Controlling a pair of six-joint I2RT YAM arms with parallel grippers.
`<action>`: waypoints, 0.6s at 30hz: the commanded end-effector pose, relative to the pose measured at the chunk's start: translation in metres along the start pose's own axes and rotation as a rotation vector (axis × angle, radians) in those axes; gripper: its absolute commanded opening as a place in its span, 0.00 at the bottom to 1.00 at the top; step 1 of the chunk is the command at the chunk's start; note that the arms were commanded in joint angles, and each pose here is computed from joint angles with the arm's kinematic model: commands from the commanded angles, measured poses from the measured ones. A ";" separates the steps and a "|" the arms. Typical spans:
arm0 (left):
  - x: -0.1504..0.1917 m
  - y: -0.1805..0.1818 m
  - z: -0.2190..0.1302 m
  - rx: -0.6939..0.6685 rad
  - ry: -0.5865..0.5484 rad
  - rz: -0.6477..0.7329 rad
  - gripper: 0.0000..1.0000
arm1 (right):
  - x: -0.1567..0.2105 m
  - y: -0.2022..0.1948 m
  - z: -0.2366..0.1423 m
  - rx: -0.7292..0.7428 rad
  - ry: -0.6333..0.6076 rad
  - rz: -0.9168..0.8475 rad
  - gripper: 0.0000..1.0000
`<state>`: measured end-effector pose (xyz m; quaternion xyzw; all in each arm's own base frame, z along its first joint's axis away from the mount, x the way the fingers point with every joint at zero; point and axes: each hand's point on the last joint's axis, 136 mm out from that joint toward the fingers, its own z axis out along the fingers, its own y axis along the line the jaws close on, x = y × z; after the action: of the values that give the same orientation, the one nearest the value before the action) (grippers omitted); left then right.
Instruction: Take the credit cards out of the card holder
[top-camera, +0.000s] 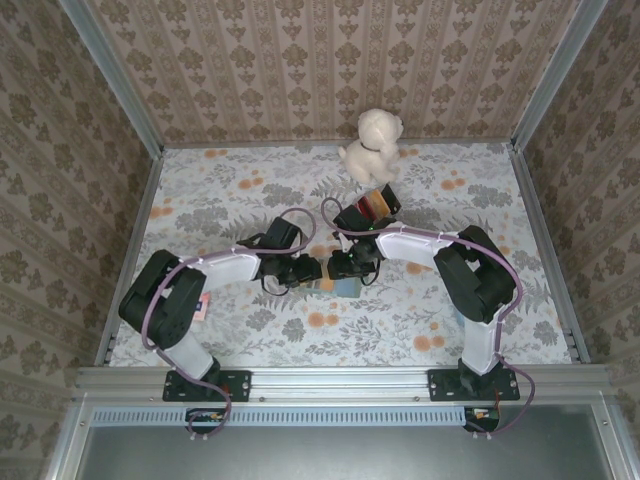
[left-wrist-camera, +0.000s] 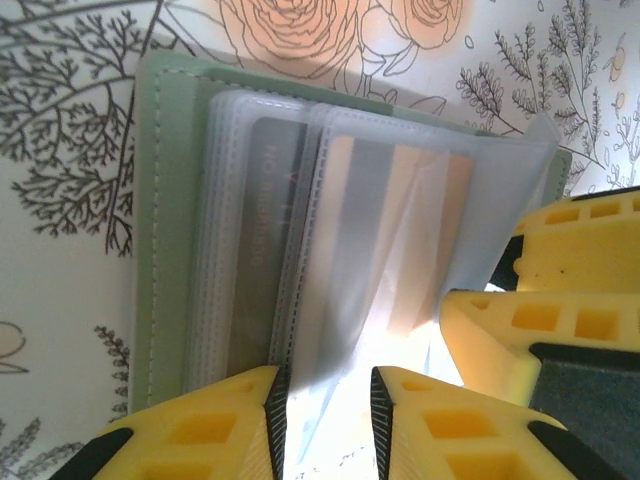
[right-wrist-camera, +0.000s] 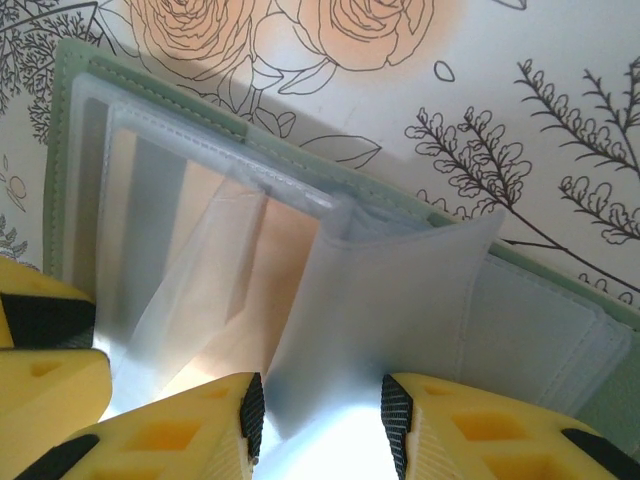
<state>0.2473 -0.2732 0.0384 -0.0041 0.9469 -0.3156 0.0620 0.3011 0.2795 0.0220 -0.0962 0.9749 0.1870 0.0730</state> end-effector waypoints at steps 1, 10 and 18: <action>-0.002 -0.040 -0.010 0.165 -0.009 0.054 0.30 | 0.025 -0.020 0.022 0.047 0.085 0.012 0.42; -0.004 -0.048 -0.015 0.208 -0.016 0.059 0.30 | 0.020 -0.015 0.012 0.014 0.051 0.025 0.42; -0.002 -0.046 -0.014 0.203 -0.012 0.054 0.30 | 0.012 -0.007 -0.017 -0.037 -0.024 0.053 0.43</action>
<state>0.2470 -0.2963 0.0638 0.0187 0.9191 -0.3879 0.0671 0.2972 0.2737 0.0271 -0.0860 0.9707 0.2082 0.0840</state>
